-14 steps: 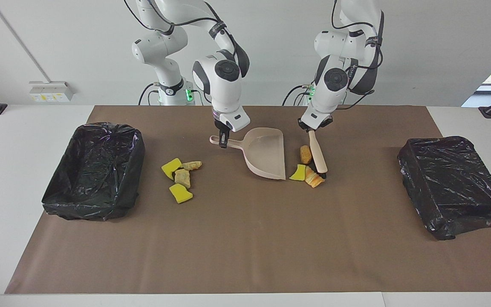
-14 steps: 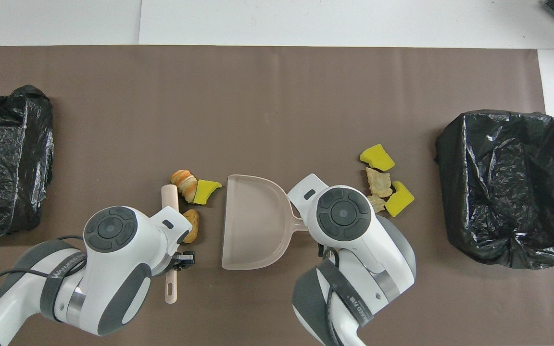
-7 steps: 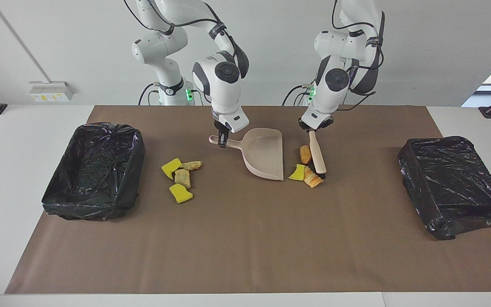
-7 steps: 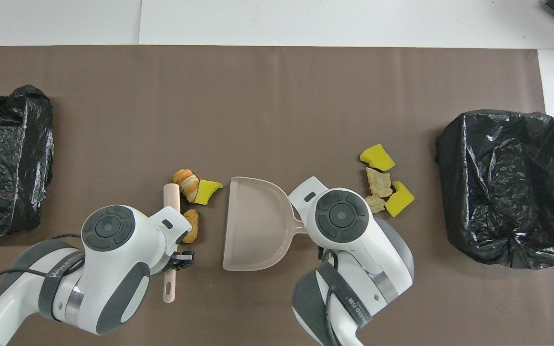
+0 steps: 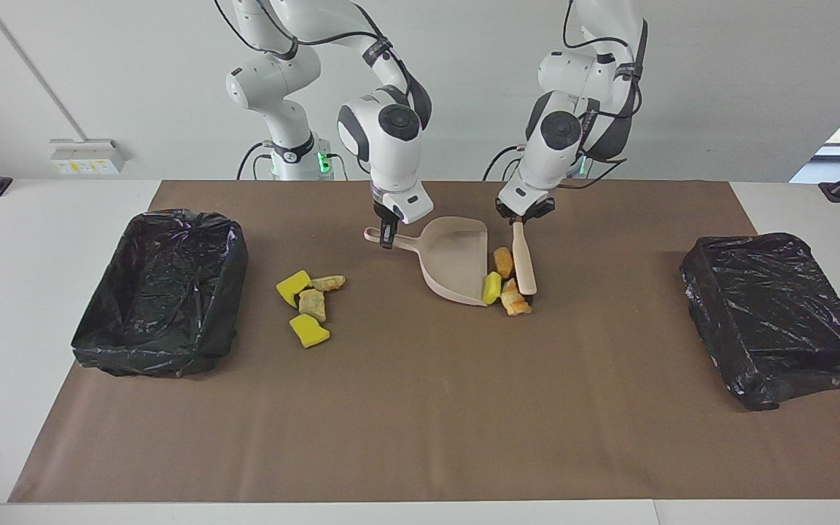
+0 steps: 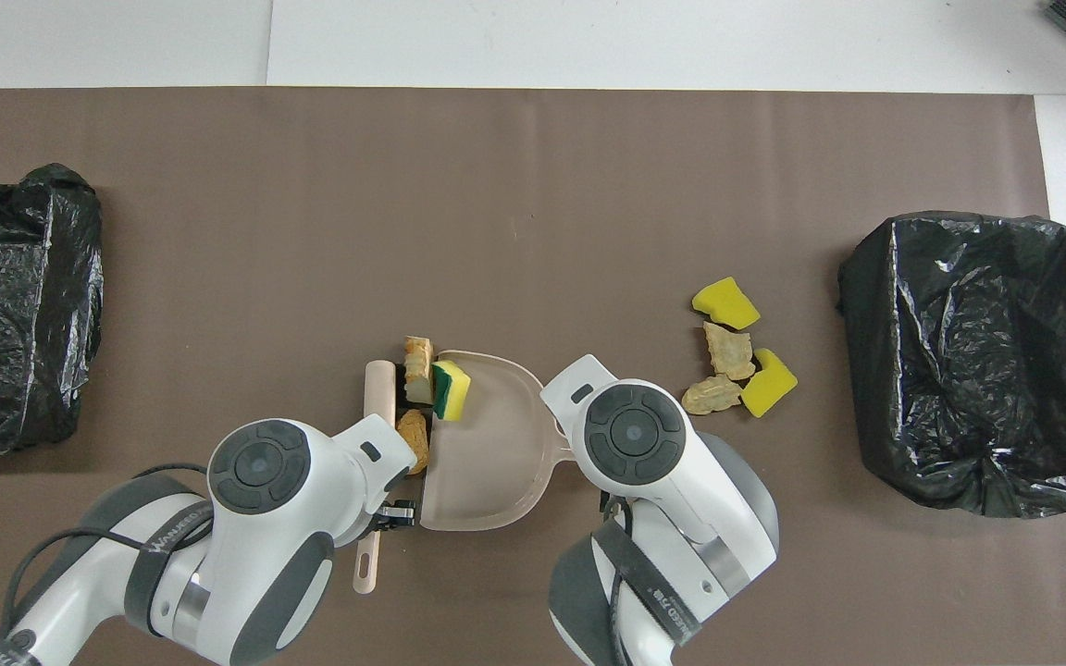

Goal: Sweep and dump trash in bin
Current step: 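Sweep the bread and sponge pieces into the dustpan with the left gripper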

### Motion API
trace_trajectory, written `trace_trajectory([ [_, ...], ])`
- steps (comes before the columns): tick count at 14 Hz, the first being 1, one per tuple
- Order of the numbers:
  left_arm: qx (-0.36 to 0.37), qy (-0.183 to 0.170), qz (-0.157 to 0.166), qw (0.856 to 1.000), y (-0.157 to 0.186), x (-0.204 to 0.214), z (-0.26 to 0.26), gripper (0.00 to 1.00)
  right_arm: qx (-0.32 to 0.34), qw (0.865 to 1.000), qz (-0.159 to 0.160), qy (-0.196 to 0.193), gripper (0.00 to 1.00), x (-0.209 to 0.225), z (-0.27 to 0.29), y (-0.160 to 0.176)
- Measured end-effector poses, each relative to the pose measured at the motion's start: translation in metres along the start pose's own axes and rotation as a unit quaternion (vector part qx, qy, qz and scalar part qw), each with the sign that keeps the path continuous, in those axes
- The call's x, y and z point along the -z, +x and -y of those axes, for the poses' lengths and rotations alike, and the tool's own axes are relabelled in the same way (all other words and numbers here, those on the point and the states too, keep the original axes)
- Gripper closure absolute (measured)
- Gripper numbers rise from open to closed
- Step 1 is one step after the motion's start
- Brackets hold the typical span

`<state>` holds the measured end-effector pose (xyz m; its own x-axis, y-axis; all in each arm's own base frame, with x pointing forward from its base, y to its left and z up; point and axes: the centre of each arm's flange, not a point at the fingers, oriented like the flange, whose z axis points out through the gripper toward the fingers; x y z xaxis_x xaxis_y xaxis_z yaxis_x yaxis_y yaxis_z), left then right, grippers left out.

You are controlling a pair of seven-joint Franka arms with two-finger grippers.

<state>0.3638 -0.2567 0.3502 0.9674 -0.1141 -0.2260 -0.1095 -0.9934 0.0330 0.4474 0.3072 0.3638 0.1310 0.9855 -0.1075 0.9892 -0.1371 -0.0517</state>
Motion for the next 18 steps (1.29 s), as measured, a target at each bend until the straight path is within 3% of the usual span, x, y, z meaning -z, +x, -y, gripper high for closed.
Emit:
trace_trajectory([
  [4,-0.045,-0.006,-0.009,0.999,-0.02,0.013,-0.05,0.73,0.0,1.0,0.001,0.0,0.68,-0.001,0.0,0.0],
  [8,-0.05,0.003,0.026,0.998,-0.023,0.046,-0.056,0.73,0.0,1.0,0.001,0.0,0.68,-0.001,0.0,0.0],
  [11,-0.045,0.009,0.048,0.998,-0.025,0.068,-0.052,0.73,0.0,1.0,0.001,0.0,0.68,-0.001,0.0,0.0],
  [18,0.026,0.012,0.038,0.999,0.007,0.075,0.003,0.73,-0.01,1.0,0.0,-0.001,0.68,0.0,-0.001,-0.001],
])
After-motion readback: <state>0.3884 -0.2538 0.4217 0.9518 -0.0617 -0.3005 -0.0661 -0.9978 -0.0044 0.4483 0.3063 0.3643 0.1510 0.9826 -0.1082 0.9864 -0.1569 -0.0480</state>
